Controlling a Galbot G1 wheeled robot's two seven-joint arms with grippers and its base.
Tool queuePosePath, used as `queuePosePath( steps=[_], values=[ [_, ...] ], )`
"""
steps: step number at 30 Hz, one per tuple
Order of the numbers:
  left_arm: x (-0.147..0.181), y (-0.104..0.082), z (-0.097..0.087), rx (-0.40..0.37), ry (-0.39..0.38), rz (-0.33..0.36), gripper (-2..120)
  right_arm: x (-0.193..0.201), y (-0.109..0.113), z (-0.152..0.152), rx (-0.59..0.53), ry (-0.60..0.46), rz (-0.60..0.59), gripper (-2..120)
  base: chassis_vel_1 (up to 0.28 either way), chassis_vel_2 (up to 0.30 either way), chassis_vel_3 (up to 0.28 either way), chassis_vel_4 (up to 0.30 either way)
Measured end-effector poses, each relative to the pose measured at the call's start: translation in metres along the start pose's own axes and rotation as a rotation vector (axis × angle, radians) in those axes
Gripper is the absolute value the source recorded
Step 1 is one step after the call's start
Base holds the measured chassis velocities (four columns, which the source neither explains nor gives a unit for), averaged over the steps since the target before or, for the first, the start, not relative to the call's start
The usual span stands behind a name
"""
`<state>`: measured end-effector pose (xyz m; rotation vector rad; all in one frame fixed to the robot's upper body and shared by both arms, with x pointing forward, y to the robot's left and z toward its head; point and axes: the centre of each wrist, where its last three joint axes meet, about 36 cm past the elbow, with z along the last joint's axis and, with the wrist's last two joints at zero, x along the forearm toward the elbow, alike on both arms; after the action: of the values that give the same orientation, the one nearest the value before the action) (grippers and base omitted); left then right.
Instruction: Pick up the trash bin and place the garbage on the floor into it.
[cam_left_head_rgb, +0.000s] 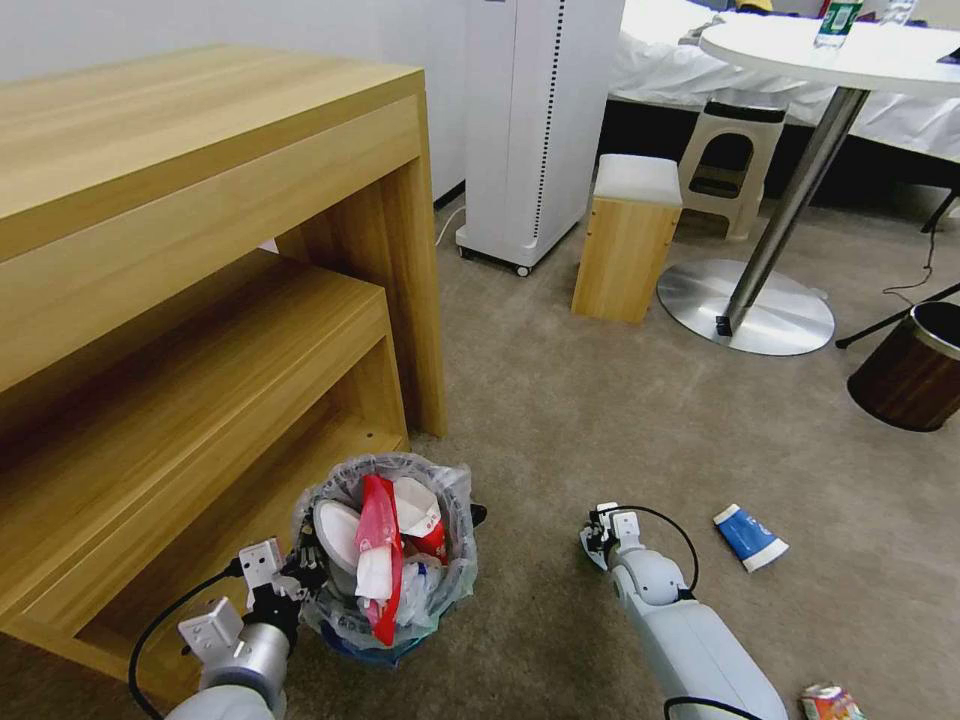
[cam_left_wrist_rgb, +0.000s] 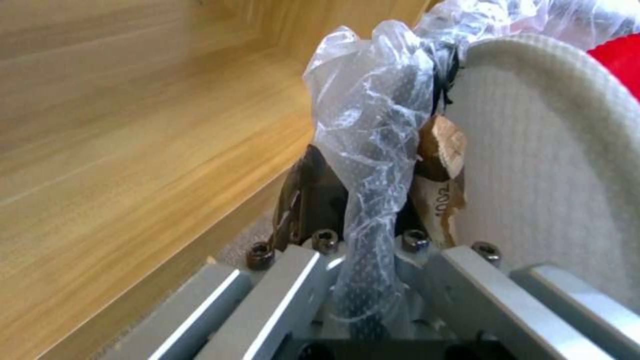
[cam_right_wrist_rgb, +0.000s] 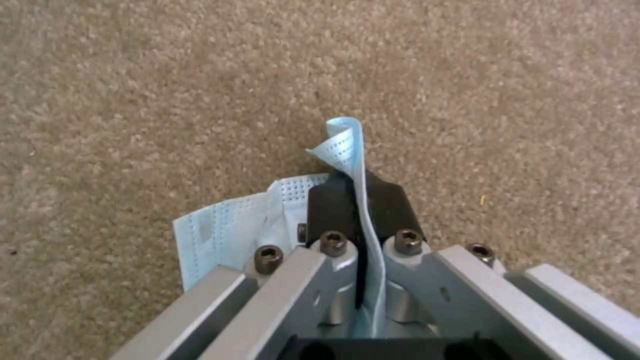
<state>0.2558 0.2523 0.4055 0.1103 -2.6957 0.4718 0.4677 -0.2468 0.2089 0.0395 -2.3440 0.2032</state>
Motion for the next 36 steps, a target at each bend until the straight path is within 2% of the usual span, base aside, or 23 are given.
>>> queuePosePath(
  steps=[8,20,23,24,27,28,31,32,35,36],
  values=[
    [-0.002,0.0,0.002,0.001,0.006,-0.002,1,0.008,-0.005,0.001,-0.007,-0.028,0.011,0,0.0,0.0,0.0,0.0],
    [-0.004,0.0,0.003,0.001,0.006,0.001,1,0.052,-0.017,-0.002,-0.07,-0.188,-0.059,0,0.0,0.0,0.0,0.0],
    [-0.004,-0.001,0.004,-0.001,0.008,0.009,1,0.067,-0.024,0.0,-0.106,-0.287,-0.099,0,0.0,0.0,0.0,0.0],
    [-0.004,-0.001,0.004,-0.001,0.008,0.009,1,0.067,-0.024,0.0,-0.106,-0.287,-0.099,0,0.0,0.0,0.0,0.0],
    [-0.003,-0.002,0.005,-0.005,0.01,0.014,1,0.086,-0.032,-0.006,-0.157,-0.419,-0.163,0,0.0,0.0,0.0,0.0],
    [-0.003,-0.002,0.005,-0.005,0.01,0.014,1,0.086,-0.032,-0.006,-0.157,-0.419,-0.163,0,0.0,0.0,0.0,0.0],
    [-0.003,-0.003,0.006,-0.007,0.011,0.017,1,0.102,-0.035,-0.015,-0.188,-0.557,-0.257,0,0.0,0.0,0.0,0.0],
    [-0.003,-0.003,0.006,-0.007,0.011,0.017,1,0.102,-0.035,-0.015,-0.188,-0.557,-0.257,0,0.0,0.0,0.0,0.0],
    [-0.003,-0.005,0.005,-0.007,0.009,0.022,1,0.118,-0.035,-0.024,-0.184,-0.724,-0.378,0,0.0,0.0,0.0,0.0],
    [-0.003,-0.005,0.005,-0.007,0.009,0.022,1,0.118,-0.035,-0.024,-0.184,-0.724,-0.378,0,0.0,0.0,0.0,0.0]
  ],
)
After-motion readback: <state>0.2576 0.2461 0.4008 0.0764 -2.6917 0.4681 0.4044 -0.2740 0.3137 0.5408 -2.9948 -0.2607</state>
